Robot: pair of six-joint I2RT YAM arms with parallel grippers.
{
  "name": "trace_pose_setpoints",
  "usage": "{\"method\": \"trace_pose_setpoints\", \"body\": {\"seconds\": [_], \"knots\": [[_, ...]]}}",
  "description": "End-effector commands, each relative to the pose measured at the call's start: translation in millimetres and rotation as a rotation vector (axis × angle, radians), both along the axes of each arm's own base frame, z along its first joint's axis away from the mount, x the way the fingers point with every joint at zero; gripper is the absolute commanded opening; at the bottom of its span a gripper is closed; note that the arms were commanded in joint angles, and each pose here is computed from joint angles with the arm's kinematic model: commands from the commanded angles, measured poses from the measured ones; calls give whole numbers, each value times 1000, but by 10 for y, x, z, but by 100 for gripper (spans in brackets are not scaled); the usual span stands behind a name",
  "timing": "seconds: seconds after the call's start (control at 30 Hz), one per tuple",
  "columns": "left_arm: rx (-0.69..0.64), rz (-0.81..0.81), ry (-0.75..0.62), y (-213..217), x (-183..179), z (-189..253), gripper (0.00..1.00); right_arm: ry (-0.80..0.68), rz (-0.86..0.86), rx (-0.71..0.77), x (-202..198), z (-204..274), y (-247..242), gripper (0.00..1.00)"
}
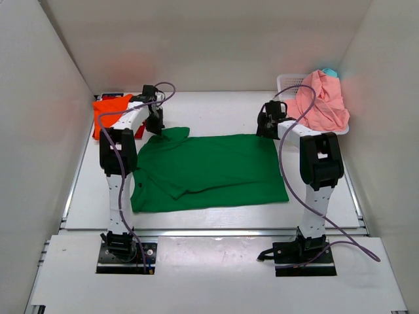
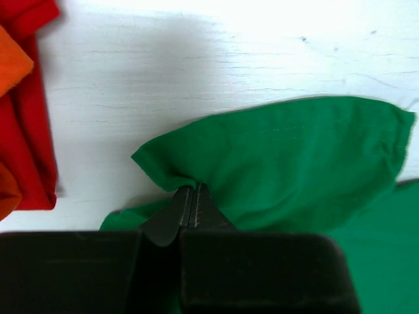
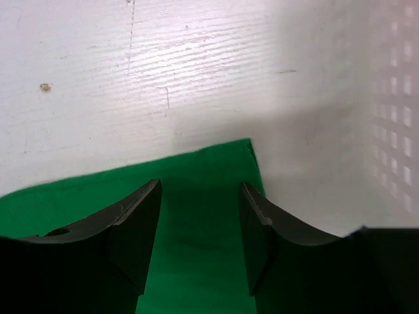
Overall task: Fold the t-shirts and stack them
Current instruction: Grap the side of the flattened tshirt furthest away from the robot with both arms
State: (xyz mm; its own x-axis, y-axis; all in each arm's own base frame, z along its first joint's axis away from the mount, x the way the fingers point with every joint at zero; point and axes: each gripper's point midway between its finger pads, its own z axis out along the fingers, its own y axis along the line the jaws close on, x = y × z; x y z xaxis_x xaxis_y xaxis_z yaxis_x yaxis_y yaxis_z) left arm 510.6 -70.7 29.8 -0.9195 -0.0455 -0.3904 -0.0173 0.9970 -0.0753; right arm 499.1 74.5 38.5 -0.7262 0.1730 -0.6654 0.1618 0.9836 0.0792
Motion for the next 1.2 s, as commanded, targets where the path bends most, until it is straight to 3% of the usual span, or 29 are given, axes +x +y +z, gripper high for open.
{"method": "trace_pose_setpoints", "body": {"seconds": [0.0,0.23,0.27,0.33,0.37,0.67,0.97,1.17], "knots": [[-47,-1,-124,-31,109,562,0,-11,-21,-6,147,75,24,47],[-53,0,-136,-32,115,603,0,40,-33,9,119,-46,34,41],[-57,0,-131,-26,111,583,0,39,-34,12,133,-38,34,35],[-56,-1,-135,-23,116,604,0,52,-17,16,142,-58,59,6],[-55,4,-142,2,131,619,0,51,-11,16,173,-66,72,0],[-58,-3,-171,13,51,947,0,-9,88,-29,289,230,125,0],[-75,-21,-179,13,-602,1234,0,-74,126,-9,-77,662,169,0],[-44,-38,-111,61,-1206,1100,0,-92,140,31,-568,702,126,0]]}}
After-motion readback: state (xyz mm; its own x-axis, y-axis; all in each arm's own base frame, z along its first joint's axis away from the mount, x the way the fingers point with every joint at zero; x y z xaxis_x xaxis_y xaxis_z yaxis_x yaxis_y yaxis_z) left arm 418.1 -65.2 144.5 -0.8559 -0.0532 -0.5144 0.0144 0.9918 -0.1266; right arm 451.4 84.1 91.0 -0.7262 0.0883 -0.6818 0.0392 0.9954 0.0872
